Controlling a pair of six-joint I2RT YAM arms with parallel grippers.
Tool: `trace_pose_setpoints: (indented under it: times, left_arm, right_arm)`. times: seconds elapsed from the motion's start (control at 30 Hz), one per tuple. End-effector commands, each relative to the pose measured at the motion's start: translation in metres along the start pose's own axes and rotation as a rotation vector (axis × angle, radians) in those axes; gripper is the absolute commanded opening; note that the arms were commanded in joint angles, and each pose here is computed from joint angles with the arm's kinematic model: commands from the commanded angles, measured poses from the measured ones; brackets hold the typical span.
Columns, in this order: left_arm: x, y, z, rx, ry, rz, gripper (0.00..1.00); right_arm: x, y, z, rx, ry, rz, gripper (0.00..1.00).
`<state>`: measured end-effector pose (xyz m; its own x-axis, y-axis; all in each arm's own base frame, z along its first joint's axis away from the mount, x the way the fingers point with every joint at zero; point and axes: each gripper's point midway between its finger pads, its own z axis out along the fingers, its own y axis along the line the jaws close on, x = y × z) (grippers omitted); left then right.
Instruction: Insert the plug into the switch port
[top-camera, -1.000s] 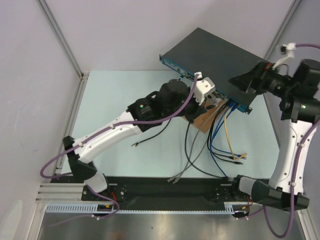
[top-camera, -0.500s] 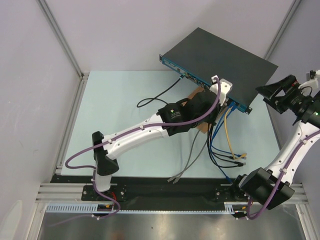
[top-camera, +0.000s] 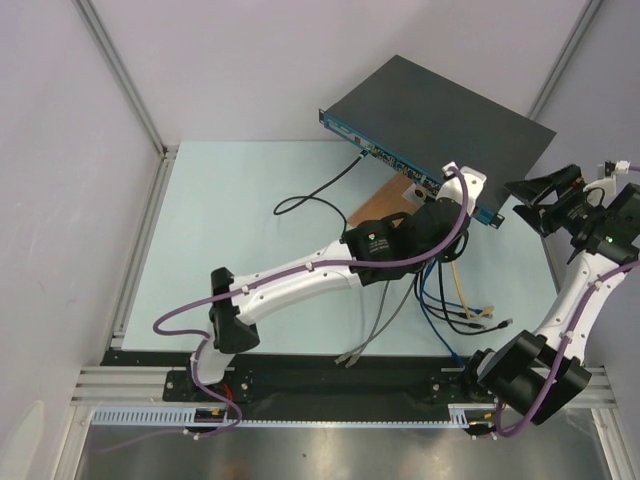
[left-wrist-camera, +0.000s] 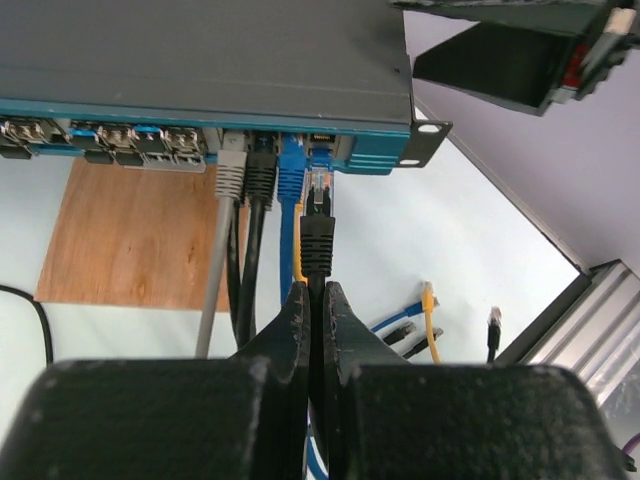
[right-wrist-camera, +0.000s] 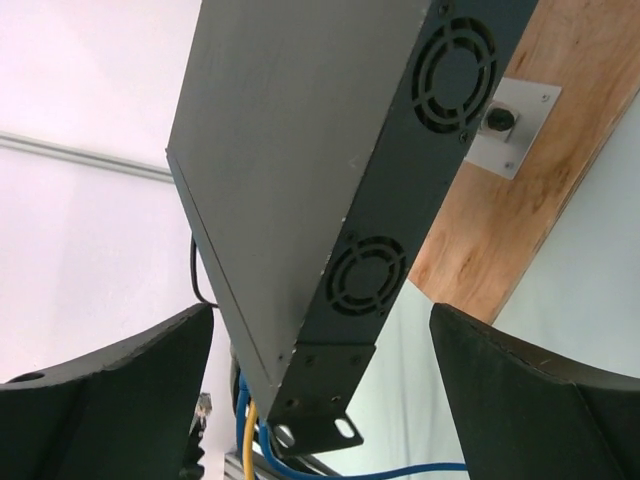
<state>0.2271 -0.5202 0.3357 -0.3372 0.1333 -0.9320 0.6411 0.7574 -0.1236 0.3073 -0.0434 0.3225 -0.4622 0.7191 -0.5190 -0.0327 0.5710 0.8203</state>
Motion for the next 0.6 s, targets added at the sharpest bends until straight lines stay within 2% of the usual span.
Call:
trace_pose_setpoints:
  times: [0.0,0.13,0.17,0.57]
  left_arm:
    - [-0.021,-0.007,-0.007,-0.009,-0.063,-0.041,0.0]
    - [-0.02,-0.01,-0.004,-0.012,-0.066,-0.036,0.0]
    - [-0.017,-0.01,-0.002,-0.018,-0.064,-0.025,0.0]
    - [-0.012,-0.005,0.015,-0.071,-0.074,0.04,0.0]
  right_arm:
    - [-0.001,0.012,0.007,-0.067,-0.017,-0.022,0.93]
    - [0.01,0.015,0.015,-0.111,0.014,0.001,0.79]
    - [0.013,0.016,0.017,-0.116,0.024,0.008,0.71]
    - [0.034,0.02,0.02,-0.175,0.097,0.036,0.34]
